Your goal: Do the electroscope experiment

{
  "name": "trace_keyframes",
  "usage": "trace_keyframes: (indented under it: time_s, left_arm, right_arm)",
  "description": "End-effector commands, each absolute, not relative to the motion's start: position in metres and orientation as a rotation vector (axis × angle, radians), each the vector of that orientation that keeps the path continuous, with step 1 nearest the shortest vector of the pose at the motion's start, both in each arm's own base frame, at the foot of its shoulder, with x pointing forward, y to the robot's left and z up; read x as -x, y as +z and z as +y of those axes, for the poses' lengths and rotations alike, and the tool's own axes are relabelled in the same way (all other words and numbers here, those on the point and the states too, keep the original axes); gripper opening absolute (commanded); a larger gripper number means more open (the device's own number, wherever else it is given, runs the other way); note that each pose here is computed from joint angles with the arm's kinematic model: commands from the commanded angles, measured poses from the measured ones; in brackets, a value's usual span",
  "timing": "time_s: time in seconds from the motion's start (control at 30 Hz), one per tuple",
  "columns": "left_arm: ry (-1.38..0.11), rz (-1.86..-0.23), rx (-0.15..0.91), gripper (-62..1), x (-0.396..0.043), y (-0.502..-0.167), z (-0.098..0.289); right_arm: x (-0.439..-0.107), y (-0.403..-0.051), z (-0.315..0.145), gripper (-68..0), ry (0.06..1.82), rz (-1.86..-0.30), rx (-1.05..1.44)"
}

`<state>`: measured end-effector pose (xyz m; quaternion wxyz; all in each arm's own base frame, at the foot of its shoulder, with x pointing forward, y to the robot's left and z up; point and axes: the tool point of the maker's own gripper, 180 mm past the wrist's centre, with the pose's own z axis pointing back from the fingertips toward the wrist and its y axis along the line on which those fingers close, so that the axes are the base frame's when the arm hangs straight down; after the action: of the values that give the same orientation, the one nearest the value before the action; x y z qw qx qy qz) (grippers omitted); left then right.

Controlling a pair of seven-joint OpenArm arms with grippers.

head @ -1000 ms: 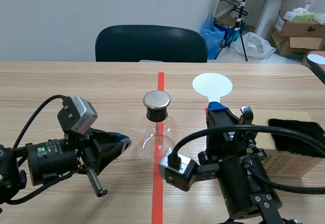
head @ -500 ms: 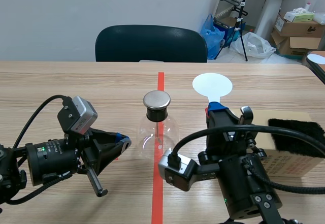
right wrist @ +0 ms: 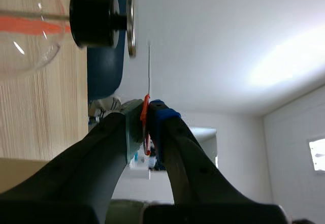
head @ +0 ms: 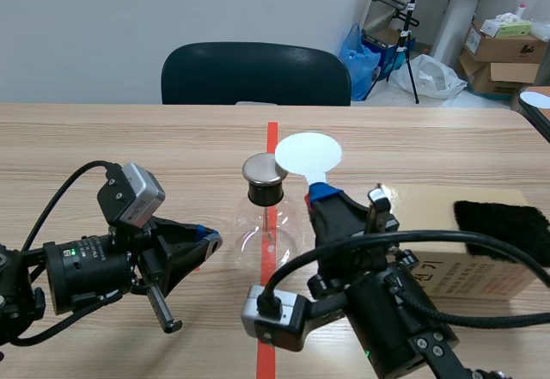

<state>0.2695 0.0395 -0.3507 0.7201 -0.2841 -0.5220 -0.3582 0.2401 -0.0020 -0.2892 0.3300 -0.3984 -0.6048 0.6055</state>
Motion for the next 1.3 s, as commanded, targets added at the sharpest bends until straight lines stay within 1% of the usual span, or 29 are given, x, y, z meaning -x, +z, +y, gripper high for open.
trace_keyframes:
  time_s: [0.0,0.27,1.27]
  left_arm:
    - [-0.778,-1.183,0.644,-57.9,-0.271,-0.342,0.037]
    - [-0.778,-1.183,0.644,-57.9,-0.271,-0.342,0.037]
    - [-0.778,-1.183,0.644,-57.9,-0.271,-0.342,0.037]
  right_arm:
    - [-0.242,-0.28,0.002,-66.7,1.59,-1.632,1.051]
    - [-0.229,-0.283,0.021,-66.7,1.687,-1.715,0.966]
    - [-0.229,-0.283,0.021,-66.7,1.683,-1.716,0.957]
